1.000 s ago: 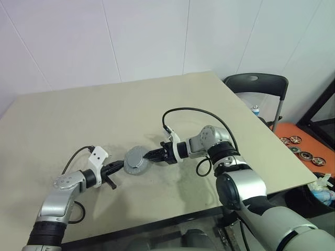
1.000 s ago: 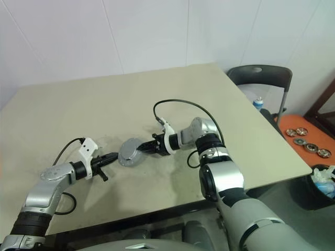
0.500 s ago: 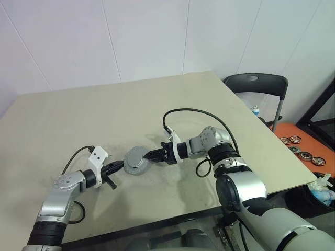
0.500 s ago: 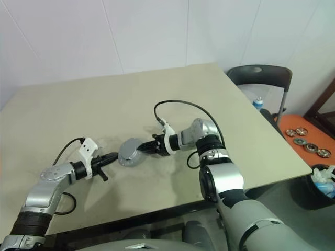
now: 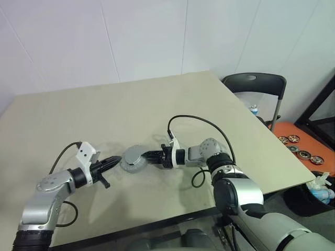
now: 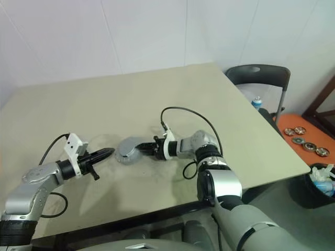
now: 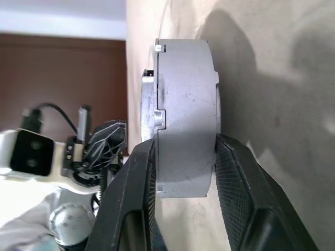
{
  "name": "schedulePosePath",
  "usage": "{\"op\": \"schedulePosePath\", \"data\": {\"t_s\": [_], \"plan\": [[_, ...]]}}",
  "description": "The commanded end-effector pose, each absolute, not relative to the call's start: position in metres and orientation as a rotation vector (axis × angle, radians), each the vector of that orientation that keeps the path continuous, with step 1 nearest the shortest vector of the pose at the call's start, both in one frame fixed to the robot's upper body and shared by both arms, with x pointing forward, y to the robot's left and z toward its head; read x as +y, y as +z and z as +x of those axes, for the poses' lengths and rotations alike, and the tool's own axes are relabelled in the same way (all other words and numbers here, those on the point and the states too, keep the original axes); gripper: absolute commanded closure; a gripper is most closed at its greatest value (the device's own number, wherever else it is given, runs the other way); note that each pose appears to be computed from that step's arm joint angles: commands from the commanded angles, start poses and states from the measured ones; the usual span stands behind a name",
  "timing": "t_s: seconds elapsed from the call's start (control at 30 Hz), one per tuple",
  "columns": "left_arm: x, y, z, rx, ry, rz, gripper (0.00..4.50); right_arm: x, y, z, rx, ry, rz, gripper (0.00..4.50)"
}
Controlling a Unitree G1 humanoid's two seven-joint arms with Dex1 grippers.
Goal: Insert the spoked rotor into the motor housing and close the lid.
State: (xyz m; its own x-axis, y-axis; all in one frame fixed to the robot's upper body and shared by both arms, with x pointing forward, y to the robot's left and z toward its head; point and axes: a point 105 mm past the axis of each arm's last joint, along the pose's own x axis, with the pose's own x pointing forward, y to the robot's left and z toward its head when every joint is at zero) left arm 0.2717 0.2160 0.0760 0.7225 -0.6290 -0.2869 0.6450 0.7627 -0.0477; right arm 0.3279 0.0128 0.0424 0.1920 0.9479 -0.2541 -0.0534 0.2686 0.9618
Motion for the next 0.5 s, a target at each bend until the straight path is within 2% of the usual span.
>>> {"op": "schedulePosePath", "data": {"t_s": [0.03, 0.23, 0.5], "plan": [[0.227, 0.102, 0.276, 0.228, -0.673, 0.082, 4.5, 0.013, 0.058, 0.334, 1.057, 0.959, 1.128, 3.25], [0.249, 0.134, 0.285, 0.138, -0.586, -0.002, 4.5, 0.01, 0.072, 0.344, 0.953, 0.962, 1.242, 3.25], [0.248, 0.127, 0.286, 0.152, -0.504, -0.224, 4.5, 0.017, 0.112, 0.359, 0.826, 1.027, 1.3, 3.25]]}}
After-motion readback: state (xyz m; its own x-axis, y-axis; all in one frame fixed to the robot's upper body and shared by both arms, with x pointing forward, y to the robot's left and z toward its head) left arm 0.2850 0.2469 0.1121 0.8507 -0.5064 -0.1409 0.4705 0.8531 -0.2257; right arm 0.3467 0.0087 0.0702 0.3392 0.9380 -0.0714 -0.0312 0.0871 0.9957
